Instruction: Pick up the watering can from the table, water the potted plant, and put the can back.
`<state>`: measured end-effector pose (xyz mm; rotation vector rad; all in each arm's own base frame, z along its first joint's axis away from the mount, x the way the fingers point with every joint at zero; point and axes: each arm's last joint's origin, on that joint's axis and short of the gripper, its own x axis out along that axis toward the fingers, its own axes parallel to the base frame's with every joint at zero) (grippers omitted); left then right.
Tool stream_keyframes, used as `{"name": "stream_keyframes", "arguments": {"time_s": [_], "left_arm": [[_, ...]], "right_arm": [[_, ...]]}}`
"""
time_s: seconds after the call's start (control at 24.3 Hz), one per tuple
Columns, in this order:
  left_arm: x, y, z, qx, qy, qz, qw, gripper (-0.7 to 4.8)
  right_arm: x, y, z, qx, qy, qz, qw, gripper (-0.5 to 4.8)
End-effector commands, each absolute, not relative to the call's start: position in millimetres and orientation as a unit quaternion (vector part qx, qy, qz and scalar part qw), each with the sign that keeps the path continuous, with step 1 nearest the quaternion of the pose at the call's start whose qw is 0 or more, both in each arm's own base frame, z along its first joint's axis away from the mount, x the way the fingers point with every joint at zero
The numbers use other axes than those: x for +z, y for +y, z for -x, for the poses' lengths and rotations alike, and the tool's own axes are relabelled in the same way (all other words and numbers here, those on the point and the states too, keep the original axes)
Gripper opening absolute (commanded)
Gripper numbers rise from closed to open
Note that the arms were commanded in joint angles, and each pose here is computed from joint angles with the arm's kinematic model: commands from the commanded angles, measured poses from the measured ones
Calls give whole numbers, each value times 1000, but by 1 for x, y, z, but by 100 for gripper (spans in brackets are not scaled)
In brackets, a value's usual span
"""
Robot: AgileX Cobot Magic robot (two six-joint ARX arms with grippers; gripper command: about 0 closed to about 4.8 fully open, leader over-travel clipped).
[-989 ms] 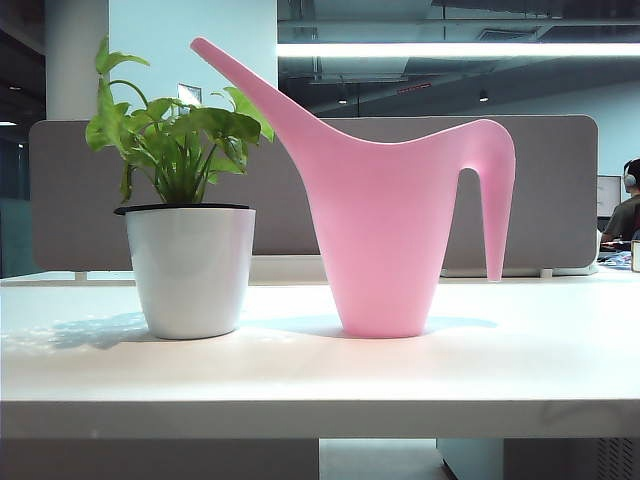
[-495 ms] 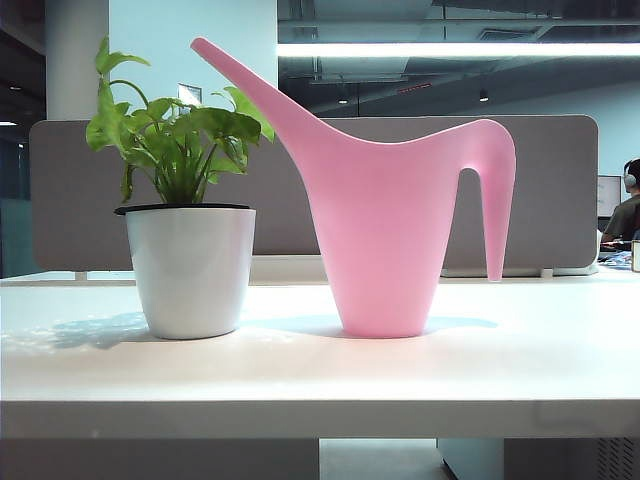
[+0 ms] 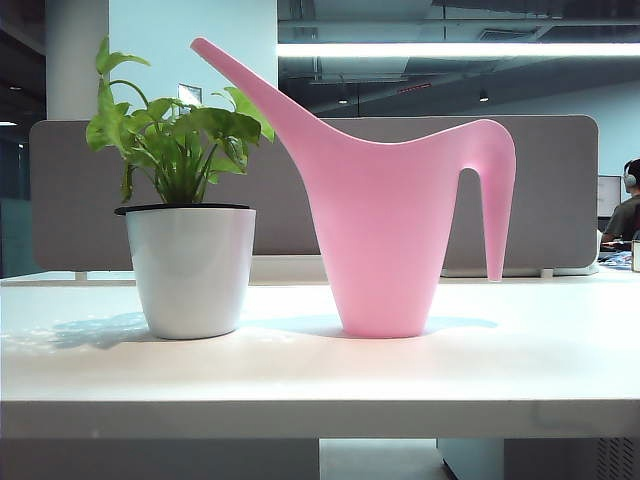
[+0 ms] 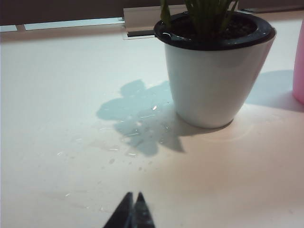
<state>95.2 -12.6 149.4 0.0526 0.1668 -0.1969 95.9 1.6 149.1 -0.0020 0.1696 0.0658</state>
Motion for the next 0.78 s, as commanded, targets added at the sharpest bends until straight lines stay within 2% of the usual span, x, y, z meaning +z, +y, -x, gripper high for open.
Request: {"name": "stream_keyframes", "arguments": {"time_s": [0.04, 0.78], "left_arm": [[150, -13, -95, -100, 81, -26, 991, 3], [150, -11, -96, -88, 82, -25, 992, 3]], "right_arm": [[148, 2, -96, 33, 81, 2, 996, -5], [148, 2, -96, 33, 81, 2, 996, -5]]}}
